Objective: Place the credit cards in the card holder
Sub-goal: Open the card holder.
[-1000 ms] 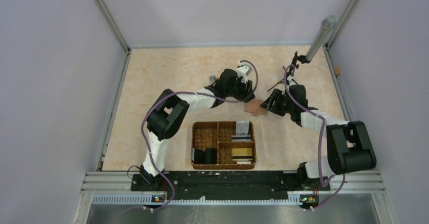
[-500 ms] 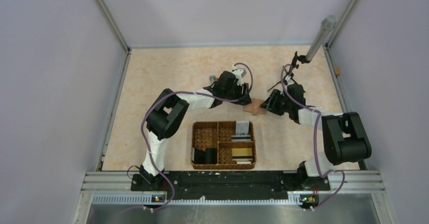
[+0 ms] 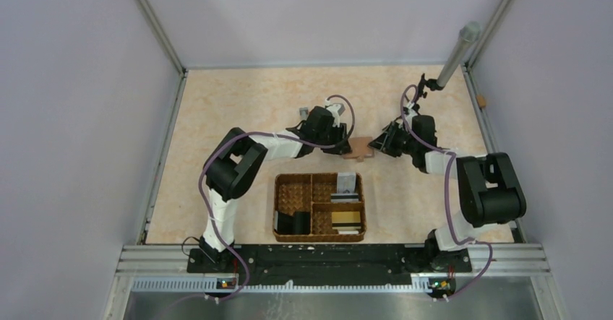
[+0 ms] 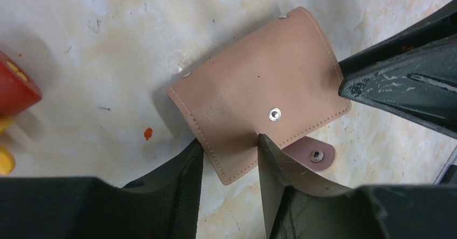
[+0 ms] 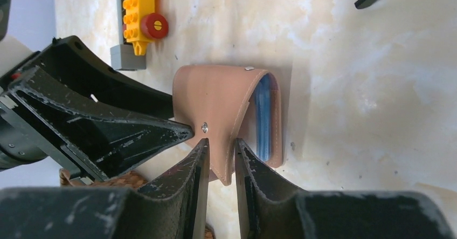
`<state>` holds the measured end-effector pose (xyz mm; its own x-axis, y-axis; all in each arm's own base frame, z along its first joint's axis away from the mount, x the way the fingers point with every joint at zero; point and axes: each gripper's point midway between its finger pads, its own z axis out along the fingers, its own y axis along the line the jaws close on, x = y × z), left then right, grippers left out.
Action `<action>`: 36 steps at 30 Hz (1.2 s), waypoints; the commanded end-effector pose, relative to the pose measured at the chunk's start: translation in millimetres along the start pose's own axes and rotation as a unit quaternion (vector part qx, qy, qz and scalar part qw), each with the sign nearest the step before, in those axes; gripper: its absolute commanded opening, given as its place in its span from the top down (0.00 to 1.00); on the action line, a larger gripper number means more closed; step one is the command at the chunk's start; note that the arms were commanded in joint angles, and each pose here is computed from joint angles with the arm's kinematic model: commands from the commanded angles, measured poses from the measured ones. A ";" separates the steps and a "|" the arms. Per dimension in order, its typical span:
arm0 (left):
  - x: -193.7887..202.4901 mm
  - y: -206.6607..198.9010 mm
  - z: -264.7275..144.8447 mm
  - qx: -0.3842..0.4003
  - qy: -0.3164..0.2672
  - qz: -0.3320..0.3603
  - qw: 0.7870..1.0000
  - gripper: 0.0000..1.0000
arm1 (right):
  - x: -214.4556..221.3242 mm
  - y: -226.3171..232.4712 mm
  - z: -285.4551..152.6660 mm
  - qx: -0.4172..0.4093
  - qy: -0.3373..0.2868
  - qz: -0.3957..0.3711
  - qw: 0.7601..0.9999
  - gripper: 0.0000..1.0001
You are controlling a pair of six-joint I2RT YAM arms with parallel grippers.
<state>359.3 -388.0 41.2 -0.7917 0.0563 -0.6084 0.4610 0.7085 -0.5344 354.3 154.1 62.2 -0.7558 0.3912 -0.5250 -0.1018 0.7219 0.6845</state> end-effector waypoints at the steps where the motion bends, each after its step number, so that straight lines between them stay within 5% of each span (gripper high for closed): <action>1: -16.3 -24.5 -17.8 0.028 -0.024 0.002 0.999 0.58 | -21.5 29.4 5.7 -0.072 -0.018 -0.014 0.997 0.77; 20: -34.2 -25.7 -26.6 0.050 -0.047 0.022 0.997 0.54 | -22.3 42.5 13.2 -0.115 -0.003 0.017 0.993 1.00; 28: -61.6 -19.5 -47.0 0.004 -0.080 0.106 0.991 0.20 | -37.7 38.0 13.0 -0.066 -0.008 0.028 0.997 1.00; 36: -79.0 -28.2 -54.8 0.012 -0.112 0.232 0.966 0.11 | -55.3 45.1 14.5 -0.048 -0.010 0.064 0.997 1.00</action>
<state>373.0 -365.6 92.7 -0.5917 0.1714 -0.7877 0.6485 0.6816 -0.3388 385.6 172.9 89.9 -0.7809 0.4560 -0.4270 -0.0691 0.6163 0.7845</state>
